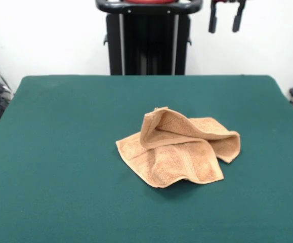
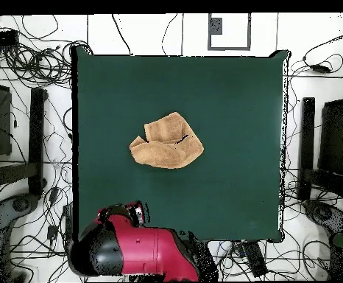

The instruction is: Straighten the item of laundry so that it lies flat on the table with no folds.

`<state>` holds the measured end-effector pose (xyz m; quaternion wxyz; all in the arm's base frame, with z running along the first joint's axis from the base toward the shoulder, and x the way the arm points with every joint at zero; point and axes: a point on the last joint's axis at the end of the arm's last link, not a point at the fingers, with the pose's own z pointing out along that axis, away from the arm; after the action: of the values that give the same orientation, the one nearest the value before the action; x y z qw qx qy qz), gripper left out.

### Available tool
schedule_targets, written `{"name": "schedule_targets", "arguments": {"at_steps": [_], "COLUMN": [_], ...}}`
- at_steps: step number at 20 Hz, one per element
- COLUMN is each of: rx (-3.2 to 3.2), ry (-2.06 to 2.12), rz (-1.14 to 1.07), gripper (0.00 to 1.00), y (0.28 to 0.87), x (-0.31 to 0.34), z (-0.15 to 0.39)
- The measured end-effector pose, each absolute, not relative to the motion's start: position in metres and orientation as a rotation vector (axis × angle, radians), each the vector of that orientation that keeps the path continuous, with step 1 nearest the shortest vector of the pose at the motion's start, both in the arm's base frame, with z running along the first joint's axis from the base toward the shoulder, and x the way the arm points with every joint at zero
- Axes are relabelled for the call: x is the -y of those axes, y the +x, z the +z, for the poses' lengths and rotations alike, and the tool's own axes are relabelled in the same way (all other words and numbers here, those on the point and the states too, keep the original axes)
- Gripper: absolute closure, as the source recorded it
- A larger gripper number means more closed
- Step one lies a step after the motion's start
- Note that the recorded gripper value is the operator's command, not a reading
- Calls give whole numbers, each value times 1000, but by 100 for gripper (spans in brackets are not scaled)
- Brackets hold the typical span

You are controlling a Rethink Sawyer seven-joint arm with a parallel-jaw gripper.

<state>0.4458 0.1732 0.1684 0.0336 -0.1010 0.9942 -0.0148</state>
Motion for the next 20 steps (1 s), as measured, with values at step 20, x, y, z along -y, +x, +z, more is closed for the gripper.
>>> {"name": "schedule_targets", "arguments": {"at_steps": [20], "rx": [-3128], "ry": [-223], "rz": [-62], "gripper": [0], "y": [444], "x": [-155], "z": [111]}}
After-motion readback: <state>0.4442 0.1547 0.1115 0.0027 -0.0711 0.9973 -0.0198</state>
